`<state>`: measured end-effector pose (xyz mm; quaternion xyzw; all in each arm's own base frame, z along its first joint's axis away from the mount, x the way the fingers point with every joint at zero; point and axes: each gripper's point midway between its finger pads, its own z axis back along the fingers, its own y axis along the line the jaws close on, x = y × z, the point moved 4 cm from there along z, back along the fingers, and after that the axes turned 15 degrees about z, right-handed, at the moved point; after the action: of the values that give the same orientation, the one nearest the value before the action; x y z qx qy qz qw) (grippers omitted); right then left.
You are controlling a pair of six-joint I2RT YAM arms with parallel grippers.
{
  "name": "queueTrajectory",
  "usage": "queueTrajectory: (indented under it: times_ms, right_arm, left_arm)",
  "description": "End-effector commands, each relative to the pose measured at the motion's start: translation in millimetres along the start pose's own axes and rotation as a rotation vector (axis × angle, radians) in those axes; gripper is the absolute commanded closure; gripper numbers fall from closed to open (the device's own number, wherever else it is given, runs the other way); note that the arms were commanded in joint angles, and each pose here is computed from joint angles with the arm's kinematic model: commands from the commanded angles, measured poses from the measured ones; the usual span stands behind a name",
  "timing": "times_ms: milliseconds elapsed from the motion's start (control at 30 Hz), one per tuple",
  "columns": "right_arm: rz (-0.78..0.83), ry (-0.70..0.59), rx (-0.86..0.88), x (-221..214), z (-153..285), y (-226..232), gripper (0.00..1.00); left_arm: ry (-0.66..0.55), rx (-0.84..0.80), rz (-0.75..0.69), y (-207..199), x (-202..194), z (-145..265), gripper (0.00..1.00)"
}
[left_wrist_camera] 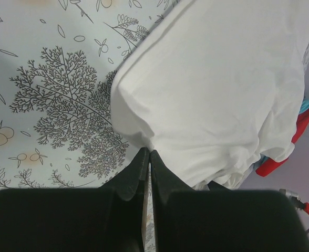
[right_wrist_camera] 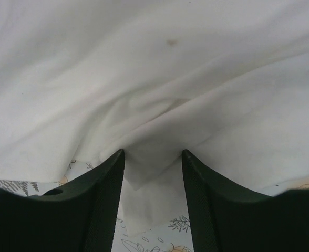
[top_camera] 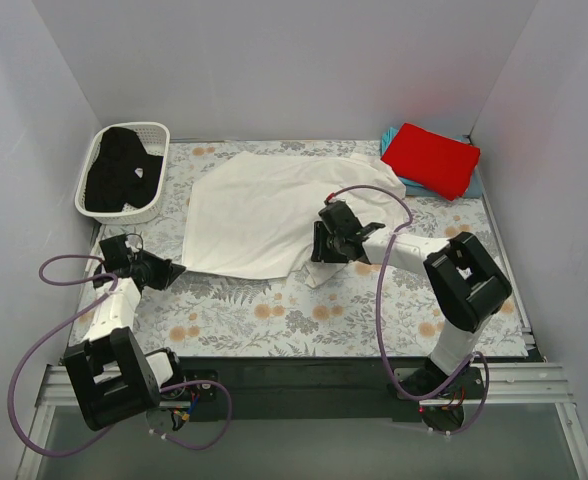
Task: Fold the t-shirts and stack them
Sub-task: Flatten the tshirt out
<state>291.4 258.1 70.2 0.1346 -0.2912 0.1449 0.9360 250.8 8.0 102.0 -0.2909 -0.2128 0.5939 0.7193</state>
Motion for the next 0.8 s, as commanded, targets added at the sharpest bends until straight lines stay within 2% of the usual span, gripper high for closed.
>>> queueTrajectory:
  times_ms: [0, 233, 500, 600, 700, 733, 767]
  right_arm:
    - [-0.003, -0.049, -0.053, 19.6, -1.8, 3.1, 0.44]
    - [0.024, -0.059, -0.093, 18.1, 1.1, 10.1, 0.39]
    - [0.025, 0.009, -0.086, -2.1, -11.4, 16.0, 0.41]
    - [0.022, 0.003, -0.089, -0.2, -10.9, 16.2, 0.51]
    - [0.02, -0.016, -0.099, 5.2, -5.6, 15.4, 0.72]
    - [0.018, -0.022, -0.101, 6.8, -3.4, 15.2, 0.82]
    - [0.02, -0.028, -0.107, 8.3, -1.1, 14.3, 0.86]
  left_arm:
    - [-0.012, -0.008, -0.039, -5.8, 4.0, 2.4, 1.0]
    - [-0.012, 0.005, -0.052, -0.4, 3.3, 1.4, 1.0]
    - [0.008, 0.022, -0.057, 7.6, 1.4, -4.3, 1.0]
    - [0.009, 0.021, -0.058, 7.5, 1.5, -4.8, 1.0]
    - [0.007, 0.022, -0.062, 7.8, 1.9, -4.9, 1.0]
    - [0.007, 0.024, -0.061, 8.1, 1.8, -4.9, 1.0]
    - [0.005, 0.022, -0.062, 7.3, 2.3, -4.8, 1.0]
